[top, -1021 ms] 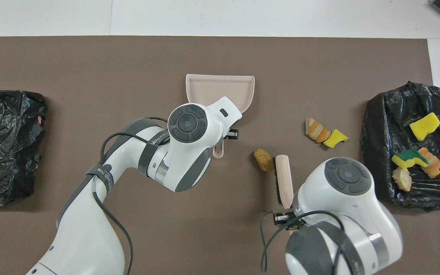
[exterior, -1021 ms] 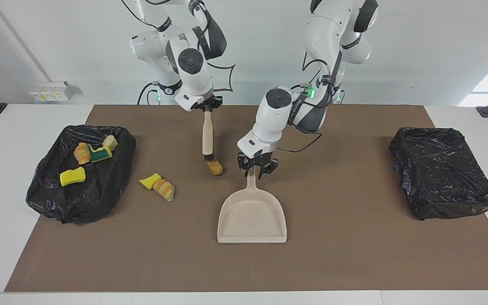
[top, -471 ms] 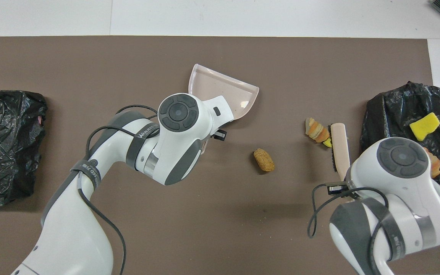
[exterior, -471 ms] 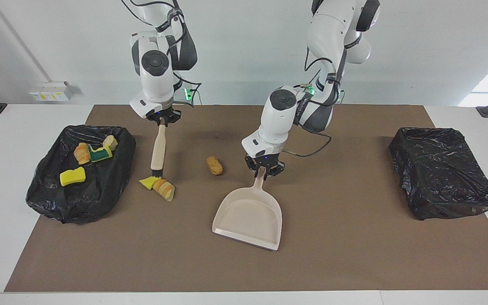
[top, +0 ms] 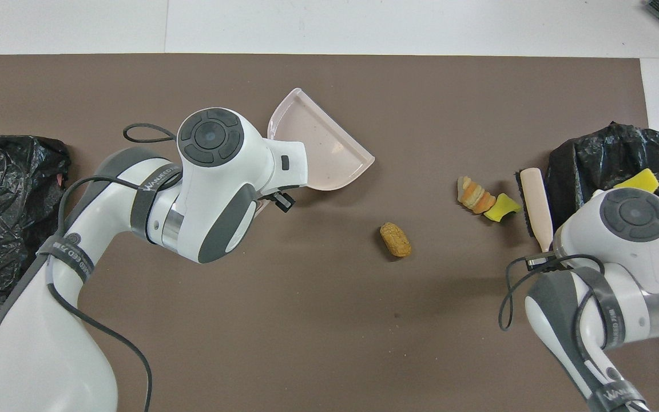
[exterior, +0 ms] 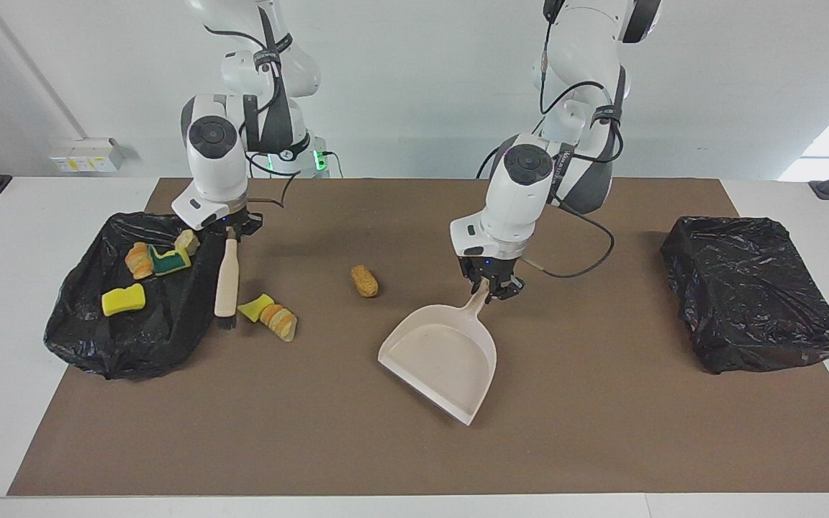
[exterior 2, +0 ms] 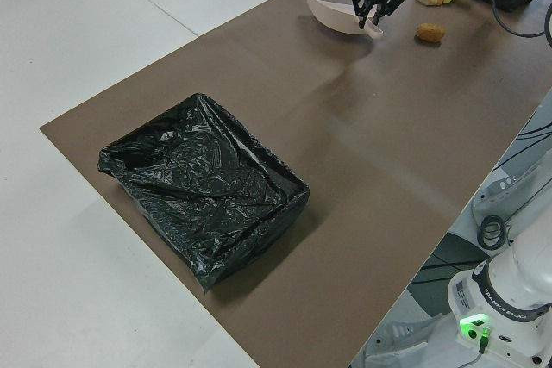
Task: Sweep and dump trash in bin
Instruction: 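Lower the dustpan with the left gripper while the right gripper carries the brush, then sweep the bread pieces into the dustpan with the right gripper's brush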
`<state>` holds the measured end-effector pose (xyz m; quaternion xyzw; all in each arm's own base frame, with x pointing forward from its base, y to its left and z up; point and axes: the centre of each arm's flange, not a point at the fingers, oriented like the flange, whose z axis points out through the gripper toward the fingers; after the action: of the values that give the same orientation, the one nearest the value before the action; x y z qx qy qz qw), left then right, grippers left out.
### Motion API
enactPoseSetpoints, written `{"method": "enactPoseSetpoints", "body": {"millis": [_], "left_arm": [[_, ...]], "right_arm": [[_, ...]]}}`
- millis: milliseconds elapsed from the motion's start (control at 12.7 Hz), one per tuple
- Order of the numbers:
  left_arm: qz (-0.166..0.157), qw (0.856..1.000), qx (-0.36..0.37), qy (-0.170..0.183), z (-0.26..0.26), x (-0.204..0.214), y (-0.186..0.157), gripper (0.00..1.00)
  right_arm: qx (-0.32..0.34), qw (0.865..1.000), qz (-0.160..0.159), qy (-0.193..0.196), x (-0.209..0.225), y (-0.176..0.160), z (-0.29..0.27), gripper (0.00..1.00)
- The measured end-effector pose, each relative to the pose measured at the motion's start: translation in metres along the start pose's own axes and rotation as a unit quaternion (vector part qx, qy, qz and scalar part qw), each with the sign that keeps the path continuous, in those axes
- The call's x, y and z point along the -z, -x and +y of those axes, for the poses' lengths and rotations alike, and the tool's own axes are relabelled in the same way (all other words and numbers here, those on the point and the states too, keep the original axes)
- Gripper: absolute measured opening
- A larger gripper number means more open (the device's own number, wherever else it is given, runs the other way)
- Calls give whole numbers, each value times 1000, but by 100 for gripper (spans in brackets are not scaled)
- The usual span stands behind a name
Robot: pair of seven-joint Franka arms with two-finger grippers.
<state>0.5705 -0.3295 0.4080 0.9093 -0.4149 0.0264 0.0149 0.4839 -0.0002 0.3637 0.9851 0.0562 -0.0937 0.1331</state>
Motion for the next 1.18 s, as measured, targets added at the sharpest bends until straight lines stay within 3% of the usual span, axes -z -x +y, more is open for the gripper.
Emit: {"method": "enactPoseSetpoints", "body": {"millis": [236, 628, 864, 1178], "left_arm": [[-21, 989, -146, -3, -10, 3, 9, 32], [-58, 966, -251, 25, 9, 5, 18, 32], [-78, 956, -280, 46, 33, -4, 31, 32], [-58, 960, -265, 72, 50, -15, 49, 32]], "right_arm": [[15, 1000, -1, 0, -18, -11, -12, 26], [37, 999, 5, -21, -12, -16, -82, 26], [41, 997, 4, -62, -3, -13, -117, 26], [41, 993, -3, -108, 5, -8, -152, 26]]}}
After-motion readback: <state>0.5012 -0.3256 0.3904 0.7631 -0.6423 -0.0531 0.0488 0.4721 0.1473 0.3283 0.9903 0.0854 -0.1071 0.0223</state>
